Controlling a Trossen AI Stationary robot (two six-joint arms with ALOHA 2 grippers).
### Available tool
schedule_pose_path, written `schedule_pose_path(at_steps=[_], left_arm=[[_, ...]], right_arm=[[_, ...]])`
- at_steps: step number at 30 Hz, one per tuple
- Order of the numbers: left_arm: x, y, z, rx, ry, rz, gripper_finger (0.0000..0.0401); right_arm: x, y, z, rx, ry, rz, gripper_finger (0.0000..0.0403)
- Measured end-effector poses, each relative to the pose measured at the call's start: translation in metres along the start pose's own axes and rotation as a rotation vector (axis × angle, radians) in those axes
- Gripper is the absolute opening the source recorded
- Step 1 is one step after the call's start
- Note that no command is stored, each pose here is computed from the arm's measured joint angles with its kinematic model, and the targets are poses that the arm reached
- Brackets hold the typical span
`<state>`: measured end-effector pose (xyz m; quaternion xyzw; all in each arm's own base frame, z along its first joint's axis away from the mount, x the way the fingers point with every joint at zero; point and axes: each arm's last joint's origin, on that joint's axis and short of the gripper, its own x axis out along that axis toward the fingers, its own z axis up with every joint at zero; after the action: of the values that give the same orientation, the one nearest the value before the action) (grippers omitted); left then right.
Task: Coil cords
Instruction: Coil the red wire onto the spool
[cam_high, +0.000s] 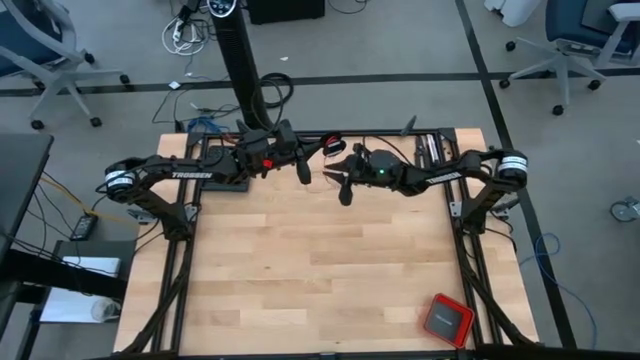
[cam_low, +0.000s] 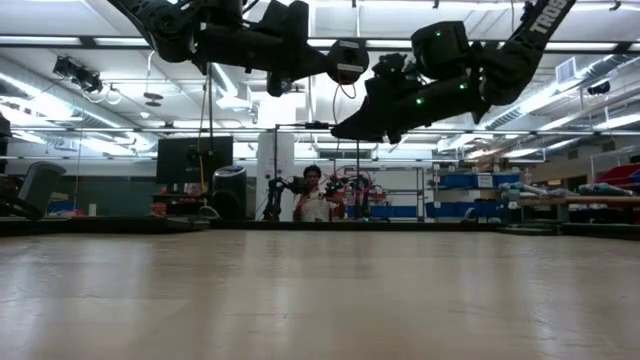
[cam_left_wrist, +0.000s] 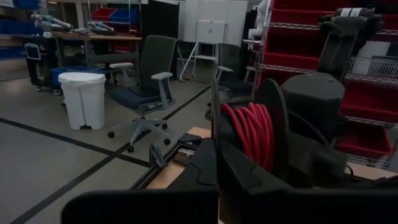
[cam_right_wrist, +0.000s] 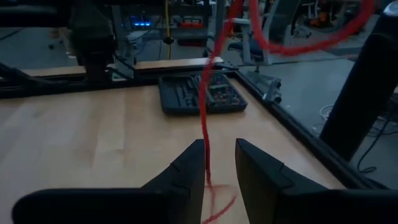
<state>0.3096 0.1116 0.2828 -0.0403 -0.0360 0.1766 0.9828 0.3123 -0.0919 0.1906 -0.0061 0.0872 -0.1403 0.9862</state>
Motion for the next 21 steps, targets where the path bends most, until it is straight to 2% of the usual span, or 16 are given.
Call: schedule_pose_path(at_steps=[7,10,14,19,21], left_arm=[[-0.0001,0.0002,-0.0016,0.002,0.016,0.001,0.0001],[-0.0001,0.0002,-0.0017,0.005,0.017,0.002,0.0001],[-0.0001,0.0002,-0.0022,0.006,0.022,0.002,0.0001],[-0.0001,0.001,-0.0043,0.007,0.044,0.006,0.0001],[-0.0002,0.0025,-0.0056,0.008,0.058,0.011,0.0001]], right_arm=[[0.0035,-0.0006,0.0015,-0.035,-0.008,-0.003,0.0086],[0.0042,-0.0015,-0.0002,-0.035,-0.002,-0.008,0.0067],[0.0045,-0.0017,-0.0031,-0.046,0.02,-0.007,0.0012],[0.003,-0.0043,-0.0066,-0.046,0.074,-0.021,0.0005],[-0.0007,-0.0095,-0.0067,-0.05,0.119,-0.071,0.0004]])
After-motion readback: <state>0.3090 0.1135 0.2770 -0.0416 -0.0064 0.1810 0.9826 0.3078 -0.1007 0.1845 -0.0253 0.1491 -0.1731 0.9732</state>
